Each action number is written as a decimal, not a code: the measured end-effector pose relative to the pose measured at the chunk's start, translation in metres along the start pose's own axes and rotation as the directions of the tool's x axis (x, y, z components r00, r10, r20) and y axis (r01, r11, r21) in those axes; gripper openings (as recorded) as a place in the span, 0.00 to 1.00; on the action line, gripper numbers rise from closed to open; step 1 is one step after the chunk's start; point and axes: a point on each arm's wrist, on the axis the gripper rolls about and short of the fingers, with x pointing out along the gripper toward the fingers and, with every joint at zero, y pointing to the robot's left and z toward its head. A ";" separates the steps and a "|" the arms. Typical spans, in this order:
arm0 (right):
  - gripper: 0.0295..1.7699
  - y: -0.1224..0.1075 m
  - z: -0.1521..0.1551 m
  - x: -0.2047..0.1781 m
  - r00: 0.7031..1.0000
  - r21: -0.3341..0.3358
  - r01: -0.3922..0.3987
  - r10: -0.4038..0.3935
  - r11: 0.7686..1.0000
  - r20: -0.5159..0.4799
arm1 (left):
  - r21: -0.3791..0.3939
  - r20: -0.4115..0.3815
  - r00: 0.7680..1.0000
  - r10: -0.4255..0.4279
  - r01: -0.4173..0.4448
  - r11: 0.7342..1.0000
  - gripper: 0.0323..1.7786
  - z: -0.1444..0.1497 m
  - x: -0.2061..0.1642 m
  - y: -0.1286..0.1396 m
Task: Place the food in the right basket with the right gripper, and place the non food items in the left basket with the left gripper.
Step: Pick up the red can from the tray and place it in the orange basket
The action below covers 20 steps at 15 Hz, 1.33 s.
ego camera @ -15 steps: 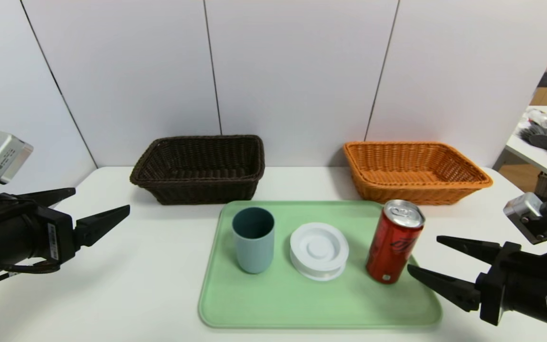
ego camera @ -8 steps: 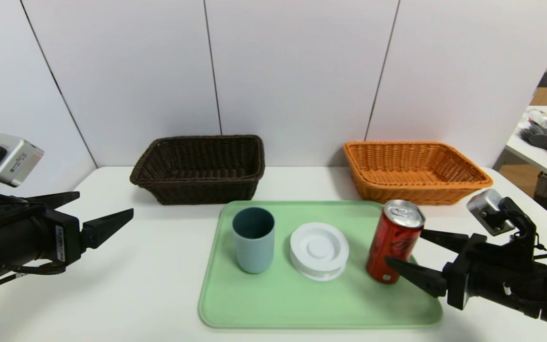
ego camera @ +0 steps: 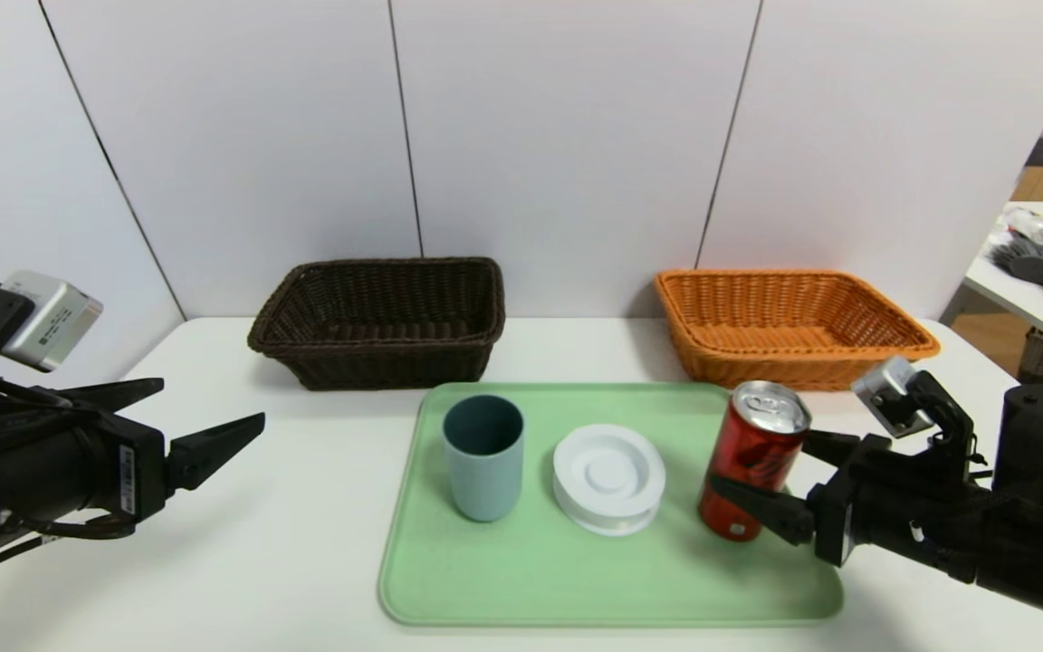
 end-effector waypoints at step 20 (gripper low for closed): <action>0.55 0.000 -0.013 0.032 1.000 -0.024 0.010 -0.009 1.000 0.024 | 0.001 -0.033 0.999 -0.010 0.010 1.000 0.95 -0.011 -0.001 -0.002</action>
